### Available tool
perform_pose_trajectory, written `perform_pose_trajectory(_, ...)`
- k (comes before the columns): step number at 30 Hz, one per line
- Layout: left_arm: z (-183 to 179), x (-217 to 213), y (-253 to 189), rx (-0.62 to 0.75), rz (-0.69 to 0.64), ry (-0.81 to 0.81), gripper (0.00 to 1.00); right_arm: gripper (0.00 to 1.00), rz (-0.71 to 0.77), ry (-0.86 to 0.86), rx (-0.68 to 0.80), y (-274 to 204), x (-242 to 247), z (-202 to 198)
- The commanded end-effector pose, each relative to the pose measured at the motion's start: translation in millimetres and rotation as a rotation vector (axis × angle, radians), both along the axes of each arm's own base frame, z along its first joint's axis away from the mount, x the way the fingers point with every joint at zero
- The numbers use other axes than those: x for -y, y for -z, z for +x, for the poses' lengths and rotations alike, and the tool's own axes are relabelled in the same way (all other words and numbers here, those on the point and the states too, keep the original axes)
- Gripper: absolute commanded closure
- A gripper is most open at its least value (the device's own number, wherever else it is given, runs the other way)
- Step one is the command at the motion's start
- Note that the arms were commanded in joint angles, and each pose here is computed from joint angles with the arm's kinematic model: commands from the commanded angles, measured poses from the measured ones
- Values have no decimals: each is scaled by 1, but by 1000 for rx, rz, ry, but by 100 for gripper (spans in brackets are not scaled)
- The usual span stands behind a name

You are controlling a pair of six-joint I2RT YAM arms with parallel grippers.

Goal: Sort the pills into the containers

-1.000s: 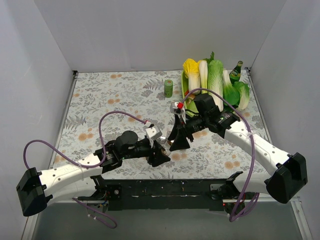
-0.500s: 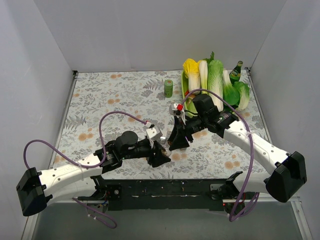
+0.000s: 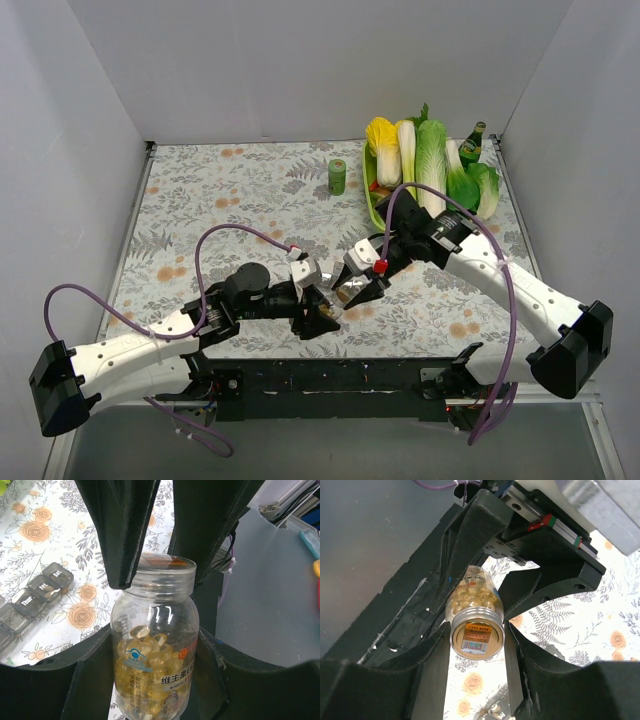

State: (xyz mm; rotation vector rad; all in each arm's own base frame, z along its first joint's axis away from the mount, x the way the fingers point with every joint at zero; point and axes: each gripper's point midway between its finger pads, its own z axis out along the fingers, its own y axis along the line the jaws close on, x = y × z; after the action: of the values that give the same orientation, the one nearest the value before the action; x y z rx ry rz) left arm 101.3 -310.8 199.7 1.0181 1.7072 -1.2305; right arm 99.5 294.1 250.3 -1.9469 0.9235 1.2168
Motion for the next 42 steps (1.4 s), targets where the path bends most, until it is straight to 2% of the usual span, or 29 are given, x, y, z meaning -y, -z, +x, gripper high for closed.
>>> perform_pose_trajectory(1,5,-2,-7,16,-3,-23,100,67,31,-77,72,-4,0,-4)
perform_pose_trajectory(3,5,-2,-7,13,-2,-23,100,49,12,-35,-6,-7,-2,-5)
perform_pose_trajectory(4,5,-2,-6,14,-2,-25,100,35,1,-11,-43,-9,-4,-5)
perform_pose_trajectory(7,5,-2,-6,11,-3,-25,100,19,-2,48,-135,-20,-5,-4)
perform_pose_trajectory(13,7,-3,-4,10,4,-39,100,13,13,166,-287,-38,-3,10)
perform_pose_trajectory(14,8,-3,-5,11,2,-43,100,12,-24,218,-373,-39,-1,10)
perform_pose_trajectory(16,11,-4,-4,12,4,-61,100,12,-36,293,-412,-30,-4,20)
perform_pose_trajectory(17,12,-4,-5,10,3,-72,100,12,-67,338,-488,-27,-4,20)
perform_pose_trajectory(20,16,-4,-5,11,6,-94,100,12,-120,386,-573,-11,-4,21)
perform_pose_trajectory(27,22,-4,-5,22,8,-123,100,16,-138,426,-590,-1,-7,26)
perform_pose_trajectory(37,25,-2,-6,25,9,-128,100,39,-151,409,-604,0,-10,23)
perform_pose_trajectory(42,25,-4,-9,30,2,-134,100,39,-162,412,-595,3,-12,23)
